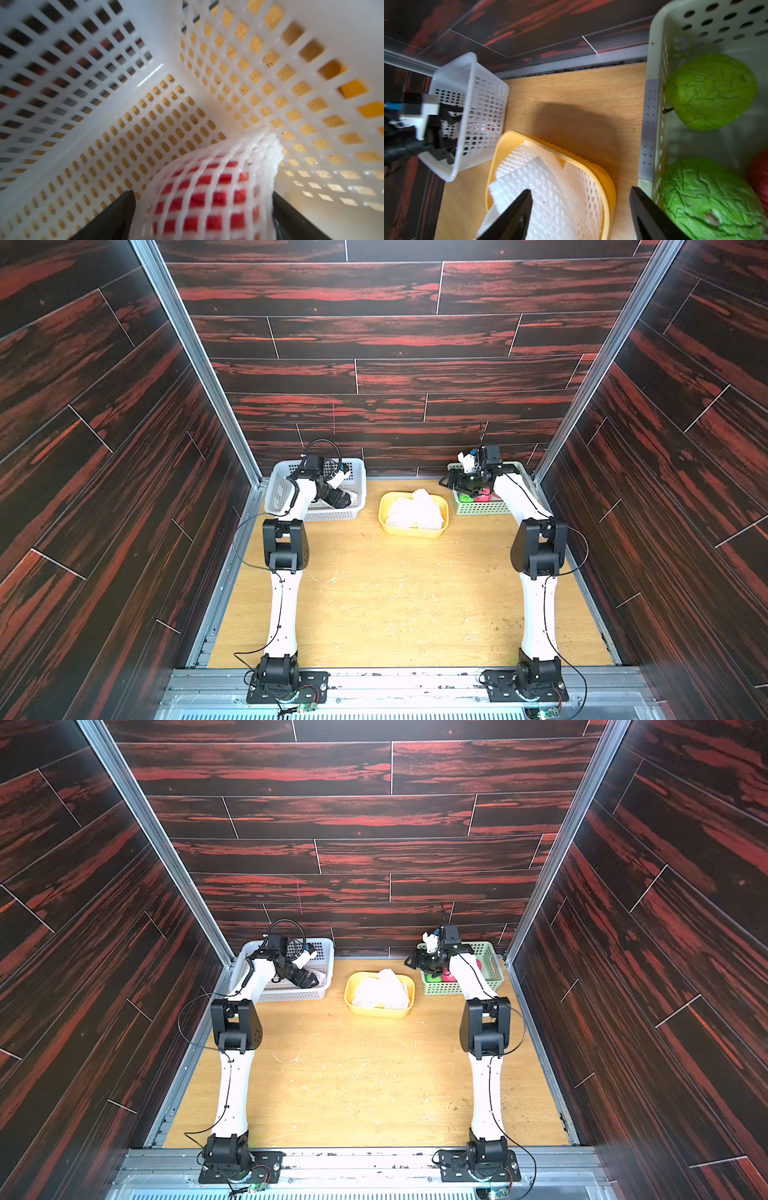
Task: Remove foam nets from apples
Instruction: Pick up the apple from the basket.
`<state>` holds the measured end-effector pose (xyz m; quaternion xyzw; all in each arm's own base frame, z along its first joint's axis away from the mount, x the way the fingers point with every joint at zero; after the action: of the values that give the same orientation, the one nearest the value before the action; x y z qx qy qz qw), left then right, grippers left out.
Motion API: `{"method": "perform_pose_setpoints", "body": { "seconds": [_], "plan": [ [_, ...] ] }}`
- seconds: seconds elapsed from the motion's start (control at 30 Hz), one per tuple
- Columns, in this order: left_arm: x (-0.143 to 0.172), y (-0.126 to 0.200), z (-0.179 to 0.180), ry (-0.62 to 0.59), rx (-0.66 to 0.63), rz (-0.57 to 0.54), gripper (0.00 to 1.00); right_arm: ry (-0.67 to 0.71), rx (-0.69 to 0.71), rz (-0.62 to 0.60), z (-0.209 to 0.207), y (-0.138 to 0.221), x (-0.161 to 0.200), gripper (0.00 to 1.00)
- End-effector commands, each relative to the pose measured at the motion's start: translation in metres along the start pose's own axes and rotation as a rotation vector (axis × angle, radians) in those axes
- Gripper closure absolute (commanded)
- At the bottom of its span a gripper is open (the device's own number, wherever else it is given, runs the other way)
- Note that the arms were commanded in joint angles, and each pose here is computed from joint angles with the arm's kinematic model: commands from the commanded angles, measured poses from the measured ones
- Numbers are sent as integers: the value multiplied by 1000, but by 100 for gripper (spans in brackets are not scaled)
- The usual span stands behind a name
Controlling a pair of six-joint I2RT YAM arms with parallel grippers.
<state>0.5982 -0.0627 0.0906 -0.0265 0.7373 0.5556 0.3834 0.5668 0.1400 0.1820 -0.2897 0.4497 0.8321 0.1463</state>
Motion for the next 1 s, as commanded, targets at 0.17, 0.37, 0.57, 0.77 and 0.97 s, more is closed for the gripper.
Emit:
{"method": "perform_pose_setpoints", "body": {
  "seconds": [0.17,0.37,0.57,0.77,0.97],
  "plan": [
    [-1,2,0,-26,19,-17,18,117,-50,-184,64,97,-52,22],
    [-6,13,-4,-33,27,-35,30,159,-83,-267,88,137,-56,22],
    [-16,33,-10,-48,26,-70,41,188,-100,-360,105,170,-54,21],
    [-27,56,-14,-61,0,-110,44,186,-123,-393,110,178,-48,21],
    [-42,97,-28,-66,-7,-176,44,172,-144,-418,111,178,-38,21]
  ]
}}
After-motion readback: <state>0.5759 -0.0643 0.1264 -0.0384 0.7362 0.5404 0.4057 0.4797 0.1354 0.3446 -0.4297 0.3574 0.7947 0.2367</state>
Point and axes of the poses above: each gripper's point midway between its finger pads, its own y axis back along the fingers, its own z axis along the line the jaws close on, x = y × z, the point moved 4 cm from there along y, back along the fingers, and after that the axes turned 9 degrees about y, right-handed, at the moved point
